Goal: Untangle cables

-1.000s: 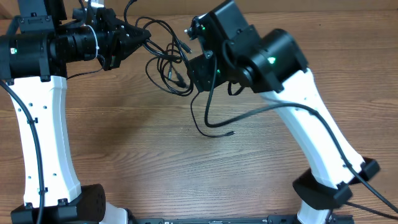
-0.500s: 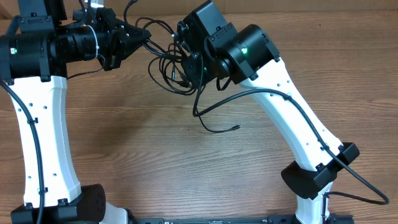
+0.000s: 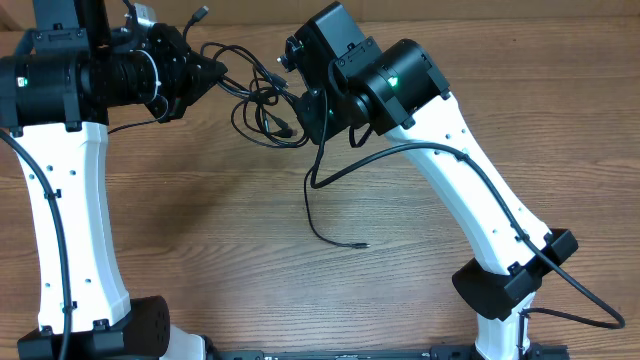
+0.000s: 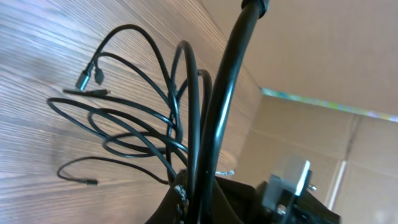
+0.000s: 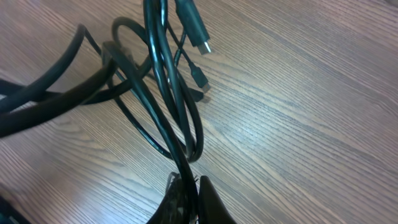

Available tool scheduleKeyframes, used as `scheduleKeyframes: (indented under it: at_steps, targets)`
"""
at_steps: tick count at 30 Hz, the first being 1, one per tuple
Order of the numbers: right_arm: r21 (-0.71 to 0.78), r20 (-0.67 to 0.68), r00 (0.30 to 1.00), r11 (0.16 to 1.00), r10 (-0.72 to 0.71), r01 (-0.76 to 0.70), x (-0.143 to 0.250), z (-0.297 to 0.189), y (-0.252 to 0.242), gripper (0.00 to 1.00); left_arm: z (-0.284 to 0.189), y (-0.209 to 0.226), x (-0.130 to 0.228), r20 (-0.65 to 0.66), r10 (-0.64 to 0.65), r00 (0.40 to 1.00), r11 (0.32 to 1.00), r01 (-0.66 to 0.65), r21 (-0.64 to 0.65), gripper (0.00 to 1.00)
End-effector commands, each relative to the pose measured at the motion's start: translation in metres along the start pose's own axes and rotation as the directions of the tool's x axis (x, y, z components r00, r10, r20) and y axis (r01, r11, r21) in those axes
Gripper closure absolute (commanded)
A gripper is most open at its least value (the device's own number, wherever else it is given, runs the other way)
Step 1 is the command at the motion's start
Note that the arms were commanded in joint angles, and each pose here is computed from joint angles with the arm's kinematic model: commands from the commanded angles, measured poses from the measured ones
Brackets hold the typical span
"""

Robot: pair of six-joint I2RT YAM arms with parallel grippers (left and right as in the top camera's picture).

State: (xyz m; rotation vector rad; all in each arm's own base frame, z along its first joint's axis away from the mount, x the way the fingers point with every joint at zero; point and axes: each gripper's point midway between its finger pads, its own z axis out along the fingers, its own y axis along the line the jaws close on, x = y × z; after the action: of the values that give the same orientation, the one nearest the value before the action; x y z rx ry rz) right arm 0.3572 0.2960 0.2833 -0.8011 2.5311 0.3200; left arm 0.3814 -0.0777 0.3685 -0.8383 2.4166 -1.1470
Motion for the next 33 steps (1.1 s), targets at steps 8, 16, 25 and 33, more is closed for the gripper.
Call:
scheduleKeyframes:
  at_steps: [8,16,25,33]
  targets:
    - [-0.028,0.298,0.93,0.976,0.216,-0.217,-0.047,-0.084,-0.011,0.96,-0.016,0.047,-0.013,0.11,0.177,0.978,0.951,-0.141,-0.276,0.96]
    - [-0.022,0.55,0.735,0.886,0.397,-0.463,-0.047,-0.196,-0.082,0.96,-0.025,0.094,-0.023,0.093,0.247,0.965,0.844,-0.167,-0.511,0.89]
    - [-0.003,0.665,0.598,0.803,0.446,-0.596,-0.004,-0.273,-0.132,0.96,-0.016,0.131,-0.029,0.061,0.212,0.975,0.768,-0.127,-0.628,0.69]
    - [-0.044,0.627,0.605,0.798,0.491,-0.601,0.004,-0.269,-0.129,0.96,0.004,0.141,-0.017,-0.059,0.211,0.976,0.778,-0.204,-0.594,0.68]
